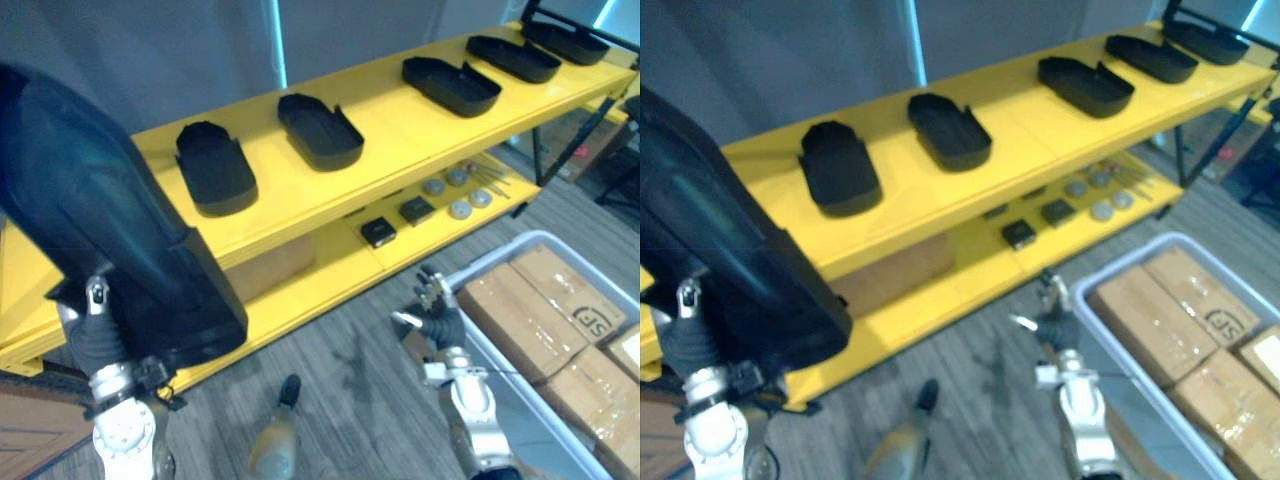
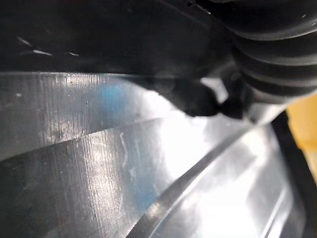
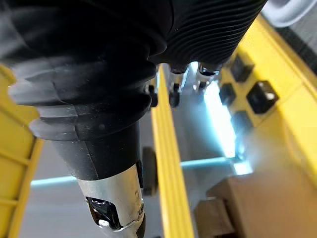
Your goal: Walk over and take plastic housings, then place them on the shelf
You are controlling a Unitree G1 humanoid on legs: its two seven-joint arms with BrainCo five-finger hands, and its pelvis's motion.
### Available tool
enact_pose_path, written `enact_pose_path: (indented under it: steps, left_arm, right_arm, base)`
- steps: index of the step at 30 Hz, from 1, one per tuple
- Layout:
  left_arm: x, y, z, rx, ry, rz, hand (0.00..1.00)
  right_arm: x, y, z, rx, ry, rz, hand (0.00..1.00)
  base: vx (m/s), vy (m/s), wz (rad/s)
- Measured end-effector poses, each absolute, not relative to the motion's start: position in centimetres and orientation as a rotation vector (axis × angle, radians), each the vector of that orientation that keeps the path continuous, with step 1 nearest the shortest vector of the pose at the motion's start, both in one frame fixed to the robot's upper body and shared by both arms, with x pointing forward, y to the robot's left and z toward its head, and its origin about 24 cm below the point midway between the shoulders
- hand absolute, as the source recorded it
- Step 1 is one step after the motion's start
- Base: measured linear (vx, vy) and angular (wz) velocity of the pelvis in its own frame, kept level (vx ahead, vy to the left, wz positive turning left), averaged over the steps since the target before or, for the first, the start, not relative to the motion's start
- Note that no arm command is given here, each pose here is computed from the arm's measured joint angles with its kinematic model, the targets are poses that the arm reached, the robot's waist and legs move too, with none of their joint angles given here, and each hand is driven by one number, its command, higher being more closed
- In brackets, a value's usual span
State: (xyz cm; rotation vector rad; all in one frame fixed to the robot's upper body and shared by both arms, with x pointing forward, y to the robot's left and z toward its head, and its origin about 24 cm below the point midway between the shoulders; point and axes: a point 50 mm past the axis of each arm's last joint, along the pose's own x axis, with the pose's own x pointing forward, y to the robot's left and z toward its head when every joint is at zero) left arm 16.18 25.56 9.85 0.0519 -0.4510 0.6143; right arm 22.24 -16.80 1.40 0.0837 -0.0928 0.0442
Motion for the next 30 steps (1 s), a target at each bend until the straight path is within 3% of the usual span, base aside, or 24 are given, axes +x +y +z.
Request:
enact_pose_path:
  steps: [11,18,22,26,30]
  left_arm:
    - [16.2,26.0,12.1,0.114,-0.564,0.671,1.00]
    - [16.7,26.9,13.6,0.136,-0.619,0.730,1.00]
    - [18.4,27.4,13.4,0.120,-0.603,0.741,1.00]
    - [17.3,27.6,11.8,0.116,-0.523,0.785,1.00]
    - [16.2,27.2,10.4,0.091,-0.444,0.813,1.00]
  right_arm:
    - [22.7,-16.7,3.4,0.184,-0.220,0.009,0.00]
    - [24.6,-14.6,7.2,0.200,-0.388,0.114,0.00]
    - [25.6,-13.1,10.9,0.175,-0.552,0.227,0.00]
    - [25.0,-10.9,15.2,0.186,-0.730,0.360,0.00]
    - [25.4,-12.0,15.7,0.124,-0.721,0.362,0.00]
  base:
    - [0.09,0.125,0.23]
    - [0.23,0.070,0.21]
    - [0.18,-0.169,0.85]
    - [0.23,-0.386,1.20]
    - [0.28,-0.294,0.83]
